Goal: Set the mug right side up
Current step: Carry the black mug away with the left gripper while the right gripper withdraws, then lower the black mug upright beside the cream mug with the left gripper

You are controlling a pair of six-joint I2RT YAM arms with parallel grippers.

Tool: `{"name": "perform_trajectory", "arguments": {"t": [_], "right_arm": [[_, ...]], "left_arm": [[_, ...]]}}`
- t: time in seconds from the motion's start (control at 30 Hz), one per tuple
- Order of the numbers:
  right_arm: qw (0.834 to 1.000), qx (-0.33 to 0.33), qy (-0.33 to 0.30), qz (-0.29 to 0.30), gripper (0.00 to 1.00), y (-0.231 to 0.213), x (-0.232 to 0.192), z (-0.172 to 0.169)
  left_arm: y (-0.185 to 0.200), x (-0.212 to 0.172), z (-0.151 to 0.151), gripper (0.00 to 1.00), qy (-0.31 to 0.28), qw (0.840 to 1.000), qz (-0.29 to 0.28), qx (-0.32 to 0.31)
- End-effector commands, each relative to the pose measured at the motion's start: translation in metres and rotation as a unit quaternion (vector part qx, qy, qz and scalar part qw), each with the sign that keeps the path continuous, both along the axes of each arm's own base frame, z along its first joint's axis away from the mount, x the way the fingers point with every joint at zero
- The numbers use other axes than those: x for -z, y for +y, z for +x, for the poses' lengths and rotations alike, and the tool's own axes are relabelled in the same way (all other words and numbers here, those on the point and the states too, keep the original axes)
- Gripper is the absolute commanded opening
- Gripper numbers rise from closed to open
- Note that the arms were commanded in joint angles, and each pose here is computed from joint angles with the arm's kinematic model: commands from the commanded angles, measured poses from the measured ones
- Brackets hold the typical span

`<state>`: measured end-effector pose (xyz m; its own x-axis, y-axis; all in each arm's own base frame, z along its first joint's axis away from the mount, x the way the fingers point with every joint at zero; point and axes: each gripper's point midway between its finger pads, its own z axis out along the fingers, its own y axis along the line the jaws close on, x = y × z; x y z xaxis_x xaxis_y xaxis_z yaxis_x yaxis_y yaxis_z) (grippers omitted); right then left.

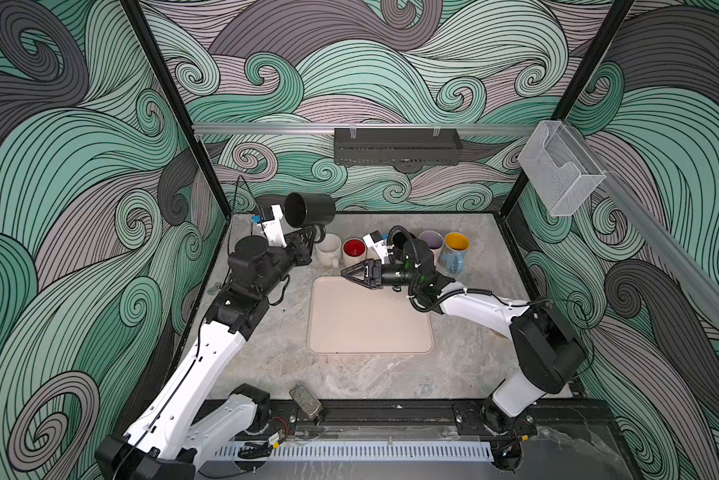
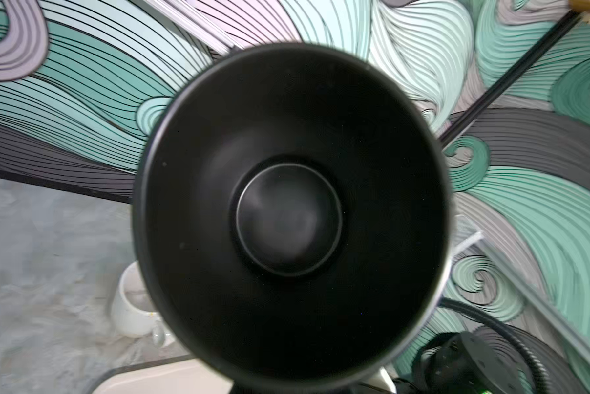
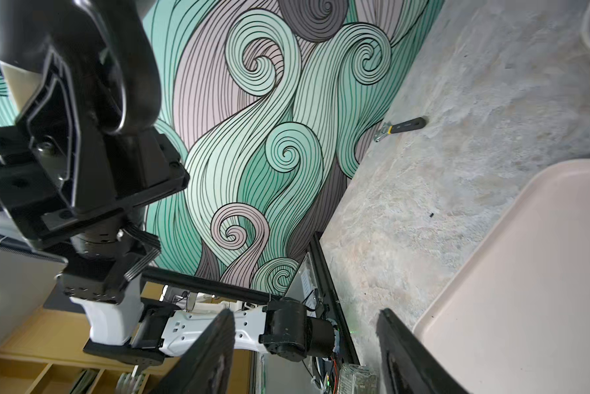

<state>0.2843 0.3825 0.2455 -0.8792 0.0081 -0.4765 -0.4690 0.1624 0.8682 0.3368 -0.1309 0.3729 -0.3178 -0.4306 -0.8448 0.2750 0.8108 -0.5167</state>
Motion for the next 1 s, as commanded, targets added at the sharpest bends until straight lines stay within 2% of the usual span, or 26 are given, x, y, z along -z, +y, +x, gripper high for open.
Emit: {"name": "perform_trajectory", "arguments": {"t": [0.0,0.13,0.4,0.6,0.63,0.97], "right_arm": [[0.996,0.041,-0.022,-0.079,0.67,-0.014,0.013,0.009],[0.989,0.066,-0.025,-0.128,0.67,-0.025,0.026,0.014],[0.986,0.087,-0.006,-0.144,0.66,-0.039,0.038,0.022],[0.986,0.088,-0.003,-0.143,0.67,-0.044,0.039,0.024],[0.986,0.088,-0.003,-0.143,0.67,-0.044,0.039,0.024],[0.985,0.093,0.009,-0.147,0.67,-0.051,0.047,0.029]], "left_arm": [[0.026,-0.002,0.012,0.00,0.002,0.992,0.111,-0.062],[0.041,0.005,0.028,0.00,0.033,0.980,0.168,-0.103],[0.054,0.051,0.062,0.00,0.135,0.951,0.240,-0.140],[0.066,0.084,0.079,0.00,0.183,0.938,0.249,-0.155],[0.066,0.100,0.085,0.00,0.199,0.934,0.253,-0.155],[0.075,0.153,0.105,0.00,0.247,0.925,0.241,-0.160]]}}
